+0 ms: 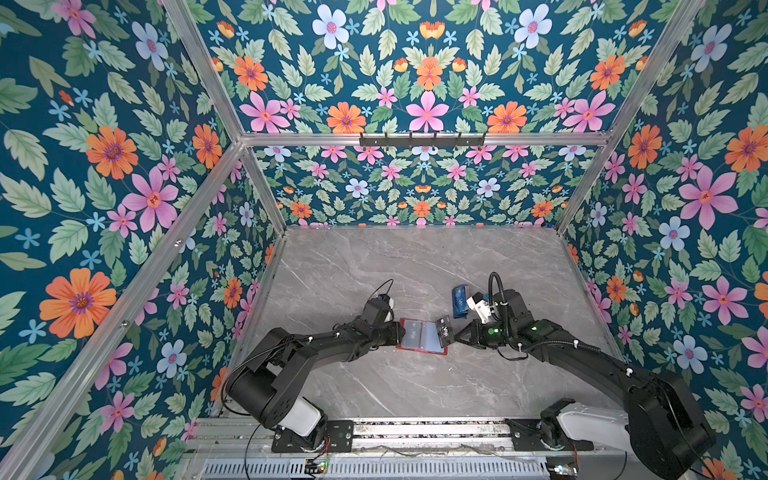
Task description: Put the credit cards into the card holder
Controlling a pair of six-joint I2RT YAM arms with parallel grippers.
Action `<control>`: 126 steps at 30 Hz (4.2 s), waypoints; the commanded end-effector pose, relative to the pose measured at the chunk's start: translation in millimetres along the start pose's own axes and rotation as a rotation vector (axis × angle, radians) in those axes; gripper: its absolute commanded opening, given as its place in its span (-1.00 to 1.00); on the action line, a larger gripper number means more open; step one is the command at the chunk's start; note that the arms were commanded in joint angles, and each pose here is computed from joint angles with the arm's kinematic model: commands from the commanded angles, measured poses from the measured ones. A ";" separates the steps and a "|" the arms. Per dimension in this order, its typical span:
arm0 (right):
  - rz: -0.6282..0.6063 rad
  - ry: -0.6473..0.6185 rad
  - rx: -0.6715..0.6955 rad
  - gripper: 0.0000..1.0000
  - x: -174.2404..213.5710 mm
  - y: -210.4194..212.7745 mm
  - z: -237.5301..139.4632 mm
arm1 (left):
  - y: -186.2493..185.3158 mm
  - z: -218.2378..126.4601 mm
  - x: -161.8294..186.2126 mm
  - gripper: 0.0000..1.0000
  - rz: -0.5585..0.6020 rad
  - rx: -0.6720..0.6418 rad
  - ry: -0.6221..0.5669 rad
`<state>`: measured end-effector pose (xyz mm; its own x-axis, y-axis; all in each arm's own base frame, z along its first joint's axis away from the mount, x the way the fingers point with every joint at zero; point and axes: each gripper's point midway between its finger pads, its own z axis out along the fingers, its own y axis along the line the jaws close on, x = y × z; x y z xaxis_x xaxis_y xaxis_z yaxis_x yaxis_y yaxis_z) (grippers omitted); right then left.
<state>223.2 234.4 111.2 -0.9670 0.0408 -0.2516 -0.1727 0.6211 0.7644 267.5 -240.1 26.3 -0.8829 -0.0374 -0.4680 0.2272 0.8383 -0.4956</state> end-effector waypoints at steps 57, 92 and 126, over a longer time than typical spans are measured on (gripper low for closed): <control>0.073 0.092 -0.068 -1.00 1.1 -20.0 50.0 | 12.0 -0.8 37.9 -0.63 -0.125 0.006 0.060; 0.120 0.039 -0.064 -1.00 -8.8 -36.2 68.1 | 16.4 -0.4 46.4 -0.73 -0.129 -0.005 0.083; 0.127 0.074 -0.020 -0.77 2.1 -41.1 88.4 | 18.6 -2.7 49.7 -0.75 -0.140 -0.007 0.078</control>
<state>245.2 279.6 30.6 -0.9927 0.0626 -0.1032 -0.0494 0.5692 0.8207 244.2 -241.1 18.1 -0.9020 -0.1383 -0.4090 0.1544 0.7814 -0.6046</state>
